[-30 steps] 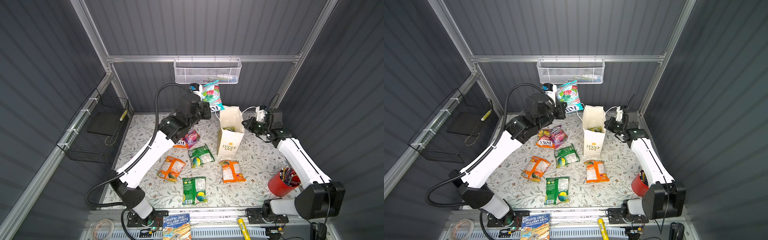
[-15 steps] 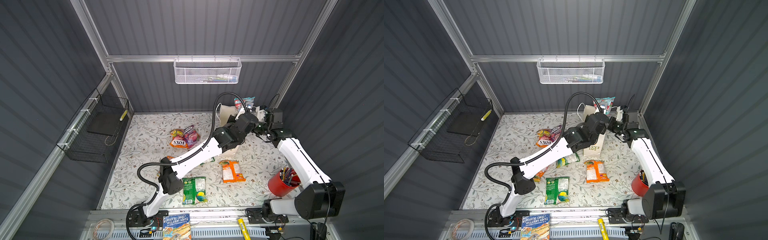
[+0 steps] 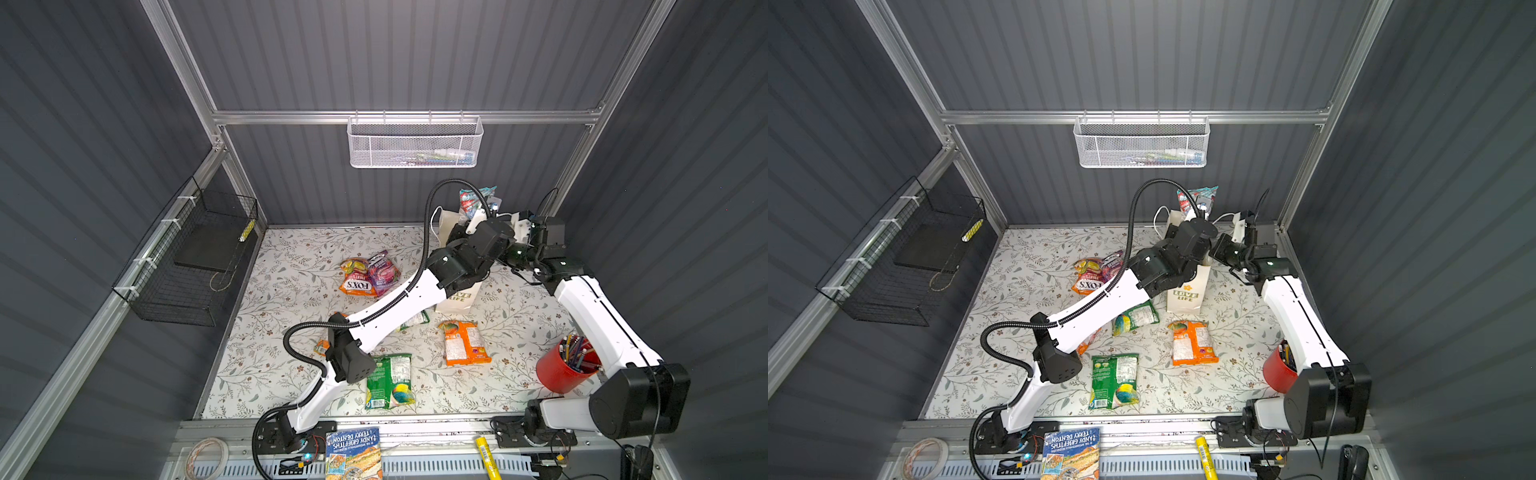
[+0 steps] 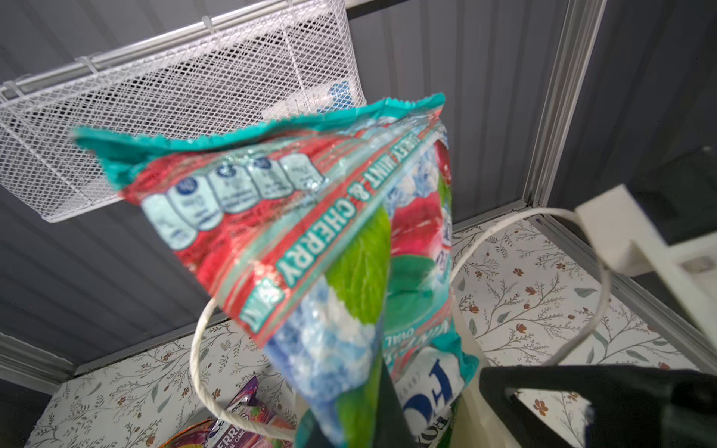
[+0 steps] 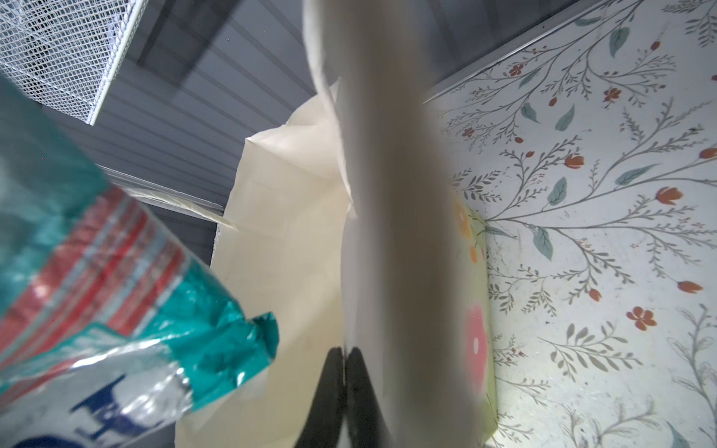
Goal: Place the snacks into the paper bag
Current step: 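Open the left gripper to drop the teal bag into the paper bag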
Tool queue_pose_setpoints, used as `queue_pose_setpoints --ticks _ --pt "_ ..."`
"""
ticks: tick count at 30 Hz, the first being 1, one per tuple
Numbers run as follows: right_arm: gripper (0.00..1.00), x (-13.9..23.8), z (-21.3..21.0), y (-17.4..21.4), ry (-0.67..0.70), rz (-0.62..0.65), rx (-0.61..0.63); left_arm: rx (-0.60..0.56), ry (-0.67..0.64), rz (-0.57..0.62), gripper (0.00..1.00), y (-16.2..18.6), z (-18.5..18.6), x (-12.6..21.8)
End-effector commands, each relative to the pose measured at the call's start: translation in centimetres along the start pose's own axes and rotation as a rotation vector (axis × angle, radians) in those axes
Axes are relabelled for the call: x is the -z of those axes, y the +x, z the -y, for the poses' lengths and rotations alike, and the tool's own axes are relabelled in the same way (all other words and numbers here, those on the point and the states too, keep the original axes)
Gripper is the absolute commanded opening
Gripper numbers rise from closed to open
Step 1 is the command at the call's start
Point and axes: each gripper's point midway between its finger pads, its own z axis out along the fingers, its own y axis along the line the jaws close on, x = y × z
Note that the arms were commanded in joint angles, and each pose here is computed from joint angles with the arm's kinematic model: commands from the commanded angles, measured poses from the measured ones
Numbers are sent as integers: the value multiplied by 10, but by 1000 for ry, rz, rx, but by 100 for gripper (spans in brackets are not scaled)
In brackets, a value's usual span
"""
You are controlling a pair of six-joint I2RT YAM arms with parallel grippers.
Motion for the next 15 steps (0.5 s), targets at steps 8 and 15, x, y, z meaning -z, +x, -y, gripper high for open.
queue_pose_setpoints --ticks 8,15 --pt "0 5 -14 -8 -42 25 27 71 64 -82 0 21 -7 -21" --pt "0 4 -14 -8 -45 24 25 74 123 -123 0 35 7 -24"
